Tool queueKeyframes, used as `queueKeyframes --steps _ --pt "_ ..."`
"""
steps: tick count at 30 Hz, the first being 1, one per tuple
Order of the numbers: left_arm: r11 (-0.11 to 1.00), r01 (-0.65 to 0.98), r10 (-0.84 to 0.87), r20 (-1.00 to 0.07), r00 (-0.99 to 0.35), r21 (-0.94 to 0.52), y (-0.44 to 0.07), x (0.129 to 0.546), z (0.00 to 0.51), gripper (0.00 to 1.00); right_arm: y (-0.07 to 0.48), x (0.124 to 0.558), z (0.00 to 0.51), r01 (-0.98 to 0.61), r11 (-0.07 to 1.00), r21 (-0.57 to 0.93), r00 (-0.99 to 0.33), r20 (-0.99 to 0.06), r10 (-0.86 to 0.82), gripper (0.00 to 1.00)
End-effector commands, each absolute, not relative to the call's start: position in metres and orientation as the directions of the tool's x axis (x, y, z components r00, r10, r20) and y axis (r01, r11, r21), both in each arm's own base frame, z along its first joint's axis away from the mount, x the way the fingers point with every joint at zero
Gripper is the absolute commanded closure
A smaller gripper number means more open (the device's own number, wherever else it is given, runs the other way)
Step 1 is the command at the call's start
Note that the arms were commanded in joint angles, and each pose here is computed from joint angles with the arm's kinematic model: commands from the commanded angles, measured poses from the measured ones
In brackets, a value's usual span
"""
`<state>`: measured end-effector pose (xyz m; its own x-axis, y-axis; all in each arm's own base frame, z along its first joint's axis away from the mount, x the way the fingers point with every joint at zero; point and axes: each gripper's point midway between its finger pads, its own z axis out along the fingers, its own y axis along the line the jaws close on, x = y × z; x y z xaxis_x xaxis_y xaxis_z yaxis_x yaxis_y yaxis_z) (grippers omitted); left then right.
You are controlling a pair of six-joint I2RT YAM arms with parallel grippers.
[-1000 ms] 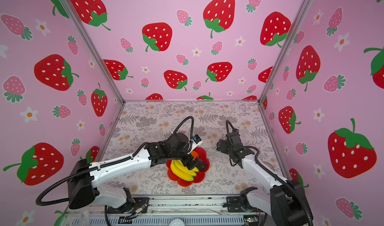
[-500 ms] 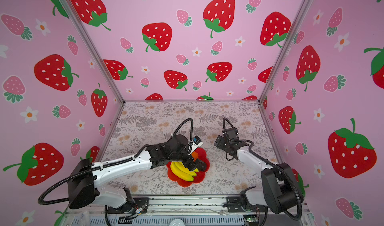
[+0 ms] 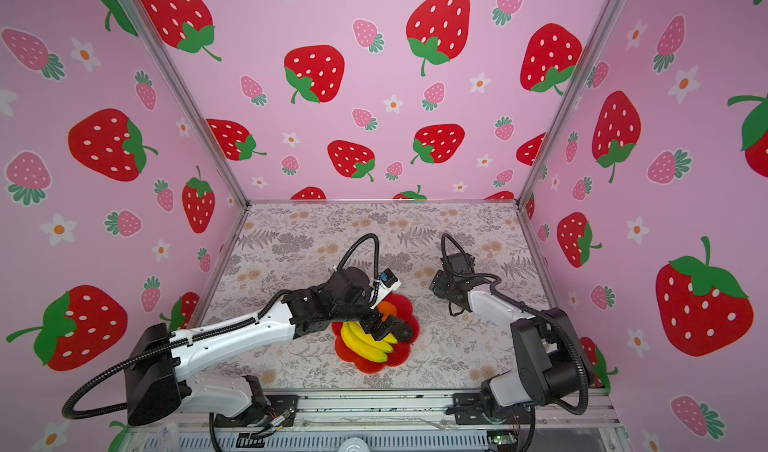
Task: Place and organize the fake fruits in the fruit bowl
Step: 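Move the right gripper to the second avocado and grasp it, then place the second avocado into the bowl beside the first and release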
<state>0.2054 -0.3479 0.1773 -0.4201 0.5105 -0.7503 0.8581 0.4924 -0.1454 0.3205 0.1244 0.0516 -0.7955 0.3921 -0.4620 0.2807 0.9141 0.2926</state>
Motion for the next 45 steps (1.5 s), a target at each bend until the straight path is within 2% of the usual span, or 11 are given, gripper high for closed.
queueKeyframes --steps 1,10,13,14,15,18,22,28,33,41,45 --pt "0.489 0.861 0.512 -0.752 -0.415 -0.143 -0.347 0.205 0.177 0.01 0.116 0.316 0.04 0.297 0.922 0.247 -0.807 -0.452 0.381 0.22" --pt "0.489 0.862 0.508 -0.76 -0.405 -0.132 -0.345 0.206 0.185 0.01 0.116 0.313 0.028 0.262 0.939 0.223 -0.836 -0.433 0.337 0.35" --pt "0.492 0.86 0.509 -0.757 -0.41 -0.136 -0.345 0.206 0.182 0.01 0.118 0.312 0.028 0.23 0.948 0.22 -0.846 -0.436 0.306 0.47" --pt "0.492 0.86 0.51 -0.755 -0.412 -0.137 -0.345 0.206 0.182 0.01 0.118 0.314 0.03 0.218 0.951 0.22 -0.844 -0.447 0.297 0.6" --pt "0.494 0.859 0.507 -0.756 -0.413 -0.138 -0.346 0.207 0.183 0.01 0.12 0.317 0.034 0.197 0.955 0.221 -0.839 -0.467 0.281 0.66" --pt "0.493 0.859 0.507 -0.756 -0.414 -0.14 -0.347 0.207 0.185 0.01 0.125 0.323 0.048 0.105 0.973 0.206 -0.824 -0.53 0.201 0.68" --pt "0.537 0.836 0.511 -0.745 -0.427 -0.111 -0.338 0.212 0.186 0.01 0.16 0.325 0.089 -0.125 0.969 0.214 -0.765 -0.643 0.043 0.68" --pt "0.637 0.758 0.494 -0.683 -0.538 -0.136 -0.299 0.215 0.17 0.01 0.225 0.285 0.142 -0.462 0.835 0.299 -0.606 -0.794 -0.051 0.67" --pt "0.675 0.726 0.466 -0.69 -0.554 -0.128 -0.279 0.214 0.174 0.01 0.248 0.253 0.134 -0.592 0.73 0.341 -0.625 -0.767 -0.148 0.67" --pt "0.7 0.704 0.461 -0.677 -0.574 -0.12 -0.271 0.214 0.169 0.01 0.266 0.224 0.117 -0.692 0.638 0.338 -0.615 -0.738 -0.276 0.67" --pt "0.706 0.699 0.453 -0.686 -0.569 -0.114 -0.268 0.215 0.172 0.01 0.261 0.219 0.108 -0.684 0.655 0.321 -0.625 -0.721 -0.299 0.67"
